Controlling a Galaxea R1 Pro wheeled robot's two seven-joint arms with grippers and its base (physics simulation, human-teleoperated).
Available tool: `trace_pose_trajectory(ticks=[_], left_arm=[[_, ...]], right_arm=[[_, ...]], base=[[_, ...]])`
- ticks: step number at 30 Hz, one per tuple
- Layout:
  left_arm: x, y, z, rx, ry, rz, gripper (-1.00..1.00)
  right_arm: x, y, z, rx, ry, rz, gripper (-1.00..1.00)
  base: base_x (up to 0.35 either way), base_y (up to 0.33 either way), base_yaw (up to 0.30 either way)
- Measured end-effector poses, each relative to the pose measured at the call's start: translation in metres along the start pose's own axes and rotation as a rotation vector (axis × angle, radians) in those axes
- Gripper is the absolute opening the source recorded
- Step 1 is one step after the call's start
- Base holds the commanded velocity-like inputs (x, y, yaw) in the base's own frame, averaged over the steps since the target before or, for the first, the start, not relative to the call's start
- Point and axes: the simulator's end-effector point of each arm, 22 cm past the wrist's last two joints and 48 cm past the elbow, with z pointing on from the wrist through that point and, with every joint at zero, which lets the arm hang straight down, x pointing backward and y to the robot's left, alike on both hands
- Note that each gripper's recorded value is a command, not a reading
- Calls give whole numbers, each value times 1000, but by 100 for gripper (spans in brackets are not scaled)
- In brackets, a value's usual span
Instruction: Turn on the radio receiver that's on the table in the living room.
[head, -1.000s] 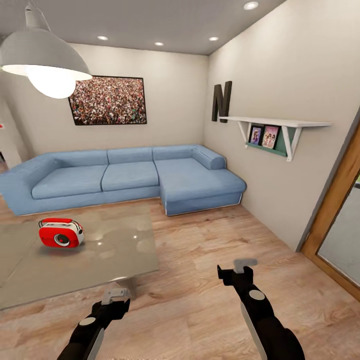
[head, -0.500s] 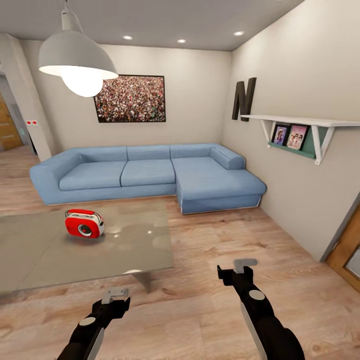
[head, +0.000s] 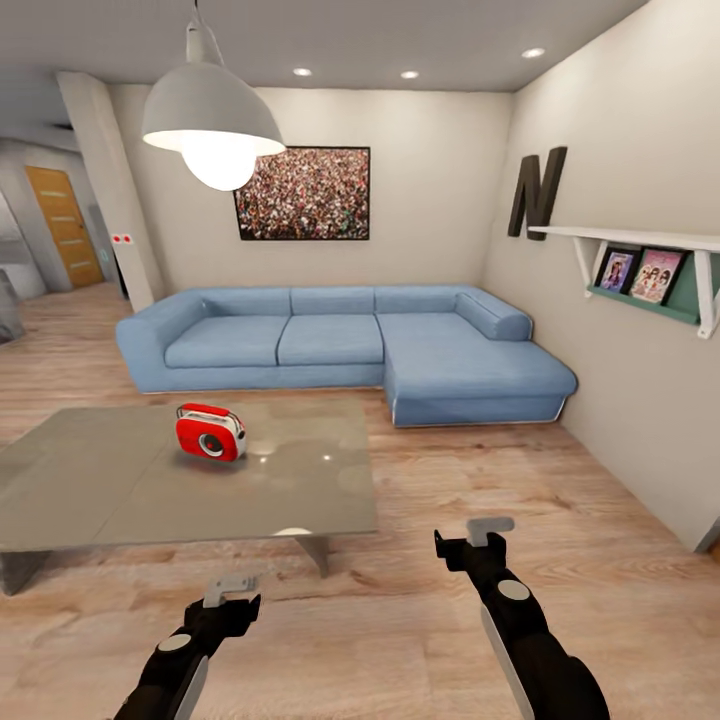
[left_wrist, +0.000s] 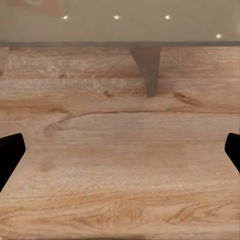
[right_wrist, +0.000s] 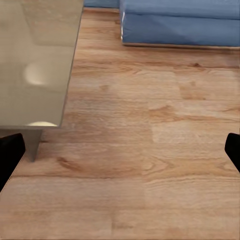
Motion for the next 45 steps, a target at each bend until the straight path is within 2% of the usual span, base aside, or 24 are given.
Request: trace_pose_trajectory(ticks=[16, 45], left_arm=[[7, 0, 3, 0, 15, 0, 100], [6, 2, 3, -4, 14, 3, 100]], right_arm=[[7, 0, 3, -1, 13, 1, 100], [7, 0, 3, -1, 11, -2, 100]], base=[[0, 0, 213], [0, 0, 9]])
